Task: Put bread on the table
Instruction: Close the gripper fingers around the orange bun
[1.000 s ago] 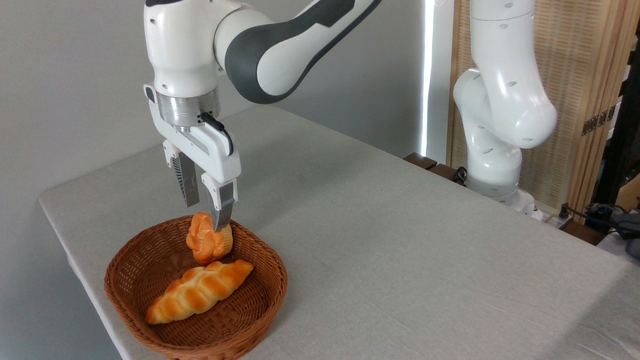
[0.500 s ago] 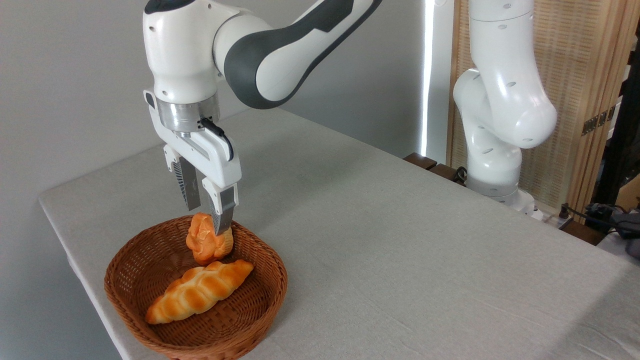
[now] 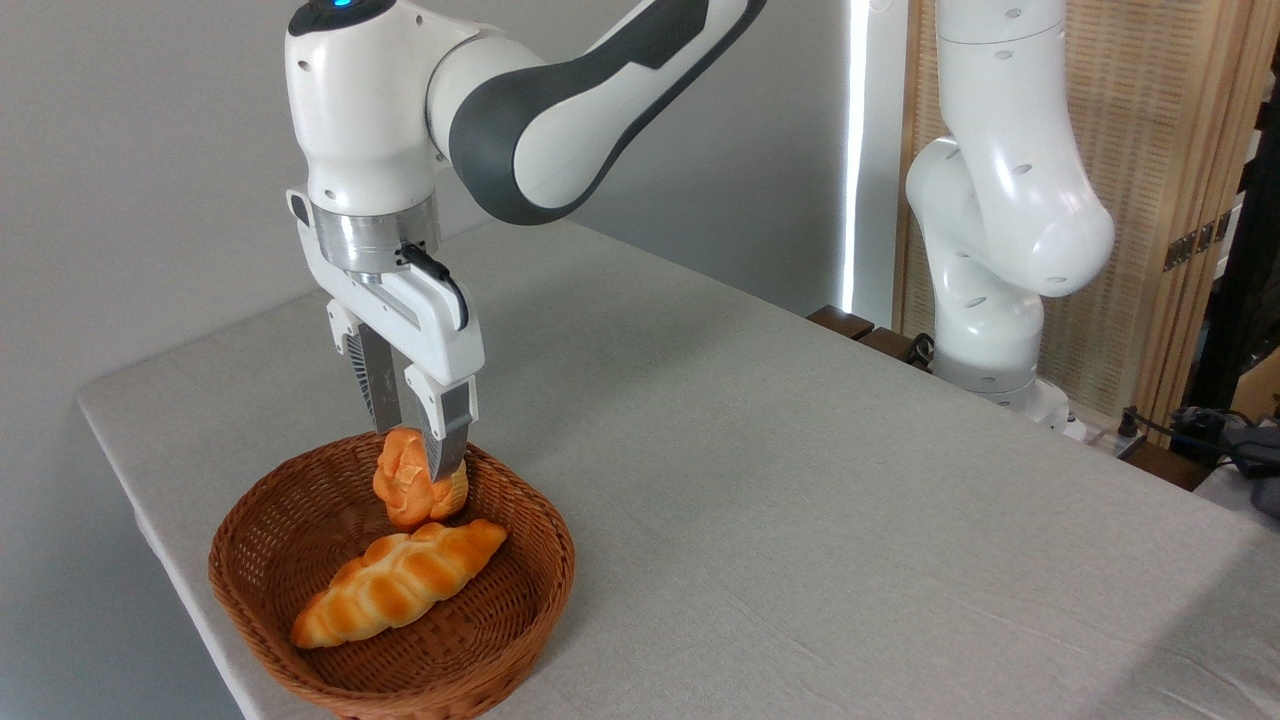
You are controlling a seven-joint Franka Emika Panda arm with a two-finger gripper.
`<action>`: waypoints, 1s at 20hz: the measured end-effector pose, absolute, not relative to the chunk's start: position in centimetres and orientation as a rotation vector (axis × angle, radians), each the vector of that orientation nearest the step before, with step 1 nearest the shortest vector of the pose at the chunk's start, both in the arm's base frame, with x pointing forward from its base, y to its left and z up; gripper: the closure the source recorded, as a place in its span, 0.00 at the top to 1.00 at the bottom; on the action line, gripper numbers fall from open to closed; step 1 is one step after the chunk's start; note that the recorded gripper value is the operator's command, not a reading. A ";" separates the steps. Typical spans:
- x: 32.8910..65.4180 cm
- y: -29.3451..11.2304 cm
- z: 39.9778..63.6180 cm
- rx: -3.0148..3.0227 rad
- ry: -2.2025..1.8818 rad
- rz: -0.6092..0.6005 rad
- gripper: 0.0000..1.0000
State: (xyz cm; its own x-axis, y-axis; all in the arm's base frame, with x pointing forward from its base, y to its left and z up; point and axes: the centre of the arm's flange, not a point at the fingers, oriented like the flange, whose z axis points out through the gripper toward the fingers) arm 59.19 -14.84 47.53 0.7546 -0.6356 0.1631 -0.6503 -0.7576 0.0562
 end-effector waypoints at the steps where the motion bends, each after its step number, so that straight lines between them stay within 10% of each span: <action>1: 59.3 -14.8 47.6 2.847 -1.053 0.210 1.00; 17: 59.4 -15.5 46.2 2.848 -1.074 0.175 1.00; 20: 59.4 -15.5 46.1 2.848 -1.074 0.174 0.67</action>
State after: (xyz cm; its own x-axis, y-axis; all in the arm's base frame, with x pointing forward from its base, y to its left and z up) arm 59.42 -15.46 46.11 0.7458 -0.6515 0.1388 -0.6621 -0.7480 0.0464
